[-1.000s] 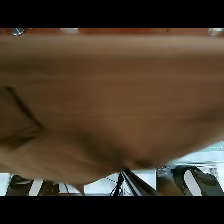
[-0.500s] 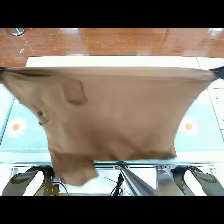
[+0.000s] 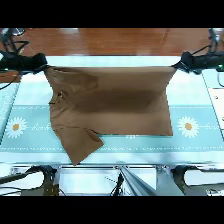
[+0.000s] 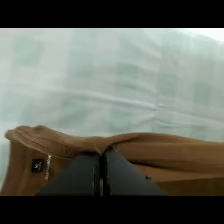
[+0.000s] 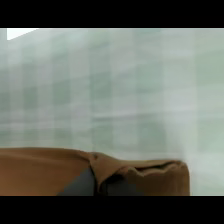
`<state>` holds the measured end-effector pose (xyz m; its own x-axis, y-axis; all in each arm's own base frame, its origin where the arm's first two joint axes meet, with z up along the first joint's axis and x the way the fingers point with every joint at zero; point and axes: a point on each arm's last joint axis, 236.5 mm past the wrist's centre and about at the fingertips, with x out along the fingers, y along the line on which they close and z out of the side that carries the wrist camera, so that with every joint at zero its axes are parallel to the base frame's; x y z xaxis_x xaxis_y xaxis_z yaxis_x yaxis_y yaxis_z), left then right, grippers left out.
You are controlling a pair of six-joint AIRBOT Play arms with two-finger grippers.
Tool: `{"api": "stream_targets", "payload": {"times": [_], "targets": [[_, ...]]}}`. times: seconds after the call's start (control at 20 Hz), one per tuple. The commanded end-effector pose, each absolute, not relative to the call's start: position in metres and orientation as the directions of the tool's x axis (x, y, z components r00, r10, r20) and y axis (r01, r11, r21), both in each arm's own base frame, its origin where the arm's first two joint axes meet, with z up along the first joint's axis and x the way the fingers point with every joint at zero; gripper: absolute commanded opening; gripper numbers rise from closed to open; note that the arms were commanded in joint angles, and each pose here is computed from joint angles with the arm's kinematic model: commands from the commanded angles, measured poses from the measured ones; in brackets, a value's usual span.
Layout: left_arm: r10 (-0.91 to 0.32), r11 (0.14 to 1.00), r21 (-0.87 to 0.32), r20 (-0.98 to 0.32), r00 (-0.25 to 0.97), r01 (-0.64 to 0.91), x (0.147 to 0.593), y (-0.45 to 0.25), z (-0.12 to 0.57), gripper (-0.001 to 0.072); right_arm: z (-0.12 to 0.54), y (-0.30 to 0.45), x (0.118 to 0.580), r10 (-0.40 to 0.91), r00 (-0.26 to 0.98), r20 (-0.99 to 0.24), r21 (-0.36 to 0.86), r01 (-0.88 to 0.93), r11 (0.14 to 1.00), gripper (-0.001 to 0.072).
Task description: Fold the shirts.
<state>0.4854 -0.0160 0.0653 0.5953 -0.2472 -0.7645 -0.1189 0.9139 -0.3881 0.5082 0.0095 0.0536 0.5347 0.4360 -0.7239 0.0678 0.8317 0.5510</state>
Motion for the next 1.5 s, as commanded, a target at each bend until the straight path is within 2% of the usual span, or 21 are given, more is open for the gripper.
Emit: {"api": "stream_targets", "payload": {"times": [0.0,0.25,0.4,0.55,0.65,0.7,0.75,0.8,0.85,0.95,1.0,1.1,1.15,1.3,1.35,1.45], "targets": [[-0.316,0.869,-0.466,-0.780,0.540,-0.164,0.503,-0.030,0.022,0.0019,0.018,0.018,0.540,0.479,0.487,-0.730,0.598,0.117,0.793,0.0026],[-0.362,0.863,-0.475,-0.819,0.446,-0.171,0.486,-0.030,0.004,0.0019,0.006,0.016,0.524,0.512,0.411,-0.754,0.602,0.121,0.789,0.0027],[-0.390,0.887,-0.442,-0.872,0.297,-0.135,0.449,-0.021,-0.011,0.0019,-0.003,0.014,0.483,0.561,0.258,-0.787,0.599,0.096,0.795,0.0027],[-0.368,0.907,-0.391,-0.916,0.160,-0.157,0.415,-0.015,-0.042,0.0019,-0.040,0.011,0.448,0.502,0.110,-0.858,0.512,0.110,0.852,0.0027],[-0.377,0.903,-0.392,-0.919,0.113,-0.178,0.400,-0.018,-0.058,0.0020,-0.064,0.020,0.436,0.489,0.074,-0.869,0.495,0.132,0.859,0.0027],[-0.379,0.902,-0.392,-0.920,0.100,-0.183,0.395,-0.019,-0.062,0.0048,-0.073,0.024,0.435,0.488,0.076,-0.870,0.493,0.155,0.856,0.0032],[-0.387,0.901,-0.395,-0.919,0.075,-0.181,0.390,-0.021,-0.061,0.0223,-0.076,0.028,0.434,0.491,0.072,-0.868,0.495,0.179,0.850,0.0211],[-0.393,0.906,-0.393,-0.919,0.034,-0.159,0.381,-0.022,-0.057,0.0649,-0.072,0.031,0.431,0.506,0.061,-0.860,0.508,0.175,0.843,0.0614],[-0.378,0.919,-0.372,-0.926,-0.015,-0.132,0.371,-0.016,-0.053,0.0706,-0.064,0.036,0.425,0.526,0.028,-0.850,0.525,0.136,0.840,0.0626],[-0.307,0.948,-0.293,-0.944,-0.118,-0.121,0.344,0.008,-0.045,0.0706,-0.045,0.019,0.413,0.499,-0.013,-0.867,0.495,0.108,0.862,0.0626],[-0.281,0.955,-0.258,-0.946,-0.161,-0.148,0.326,0.022,-0.041,0.0706,-0.035,0.002,0.408,0.459,0.007,-0.888,0.457,0.107,0.883,0.0626],[-0.295,0.941,-0.255,-0.941,-0.166,-0.224,0.297,0.039,-0.035,0.0706,-0.023,-0.046,0.393,0.327,0.080,-0.942,0.336,0.174,0.926,0.0625],[-0.300,0.930,-0.254,-0.942,-0.150,-0.266,0.280,0.046,-0.038,0.0706,-0.019,-0.062,0.386,0.304,0.138,-0.943,0.330,0.254,0.909,0.0625],[-0.340,0.861,-0.264,-0.934,-0.106,-0.434,0.214,0.055,-0.062,0.0706,-0.023,-0.057,0.355,0.333,0.314,-0.889,0.434,0.348,0.831,0.0625],[-0.394,0.814,-0.316,-0.917,-0.064,-0.488,0.201,0.043,-0.068,0.0705,-0.030,-0.043,0.342,0.357,0.351,-0.866,0.475,0.354,0.805,0.0625],[-0.498,0.701,-0.480,-0.859,0.119,-0.528,0.203,0.011,-0.075,0.0706,-0.040,-0.007,0.324,0.436,0.403,-0.804,0.574,0.339,0.746,0.0624]]}}
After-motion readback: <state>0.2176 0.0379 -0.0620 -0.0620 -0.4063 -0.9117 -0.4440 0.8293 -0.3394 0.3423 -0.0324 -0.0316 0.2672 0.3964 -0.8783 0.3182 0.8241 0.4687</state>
